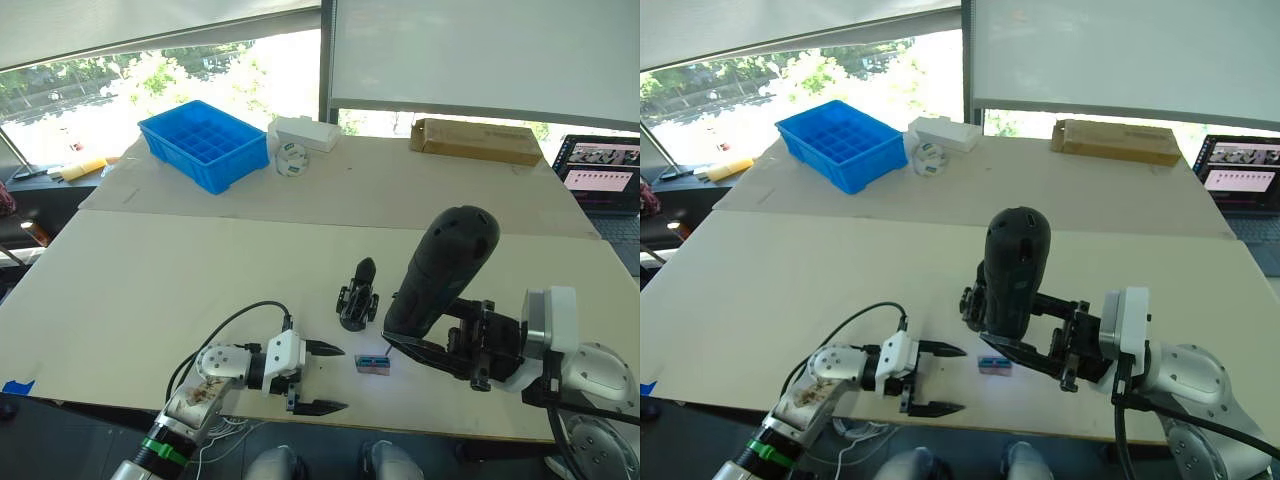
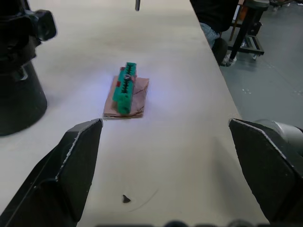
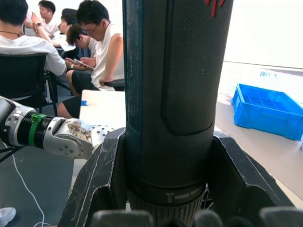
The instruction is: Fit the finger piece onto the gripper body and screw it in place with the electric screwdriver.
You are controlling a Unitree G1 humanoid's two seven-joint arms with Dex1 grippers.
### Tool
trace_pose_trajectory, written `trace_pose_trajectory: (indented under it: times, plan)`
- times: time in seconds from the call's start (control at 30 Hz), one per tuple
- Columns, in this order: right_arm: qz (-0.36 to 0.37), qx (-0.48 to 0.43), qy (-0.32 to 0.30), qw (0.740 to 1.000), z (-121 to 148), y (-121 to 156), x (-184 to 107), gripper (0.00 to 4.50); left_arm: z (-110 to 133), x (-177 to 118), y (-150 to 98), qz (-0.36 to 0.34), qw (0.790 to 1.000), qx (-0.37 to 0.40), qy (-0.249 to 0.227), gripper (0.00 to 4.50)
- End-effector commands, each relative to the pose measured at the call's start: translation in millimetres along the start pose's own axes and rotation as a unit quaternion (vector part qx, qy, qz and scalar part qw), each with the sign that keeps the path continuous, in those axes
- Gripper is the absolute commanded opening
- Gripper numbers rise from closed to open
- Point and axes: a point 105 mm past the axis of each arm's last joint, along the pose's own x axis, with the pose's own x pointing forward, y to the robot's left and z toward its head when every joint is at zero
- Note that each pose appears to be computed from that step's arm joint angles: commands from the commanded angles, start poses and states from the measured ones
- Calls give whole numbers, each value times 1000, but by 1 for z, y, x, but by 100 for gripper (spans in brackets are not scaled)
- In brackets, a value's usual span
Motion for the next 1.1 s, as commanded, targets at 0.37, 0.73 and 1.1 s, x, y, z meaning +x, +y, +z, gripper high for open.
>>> trace_pose_trajectory:
  times: [0.37, 0.73, 1.1]
  plan:
    - [5, -19, -29, 999, 2, -2, 11, 191, -8, 14, 8, -10, 1000, 2, 6, 448]
    - [6, -3, -24, 1000, -11, 3, 10, 191, -7, 18, 7, -23, 1000, 3, -3, 448]
    - [-2, -5, -23, 1000, -14, -2, 7, 191, -6, 15, 14, -26, 1000, 9, -1, 448]
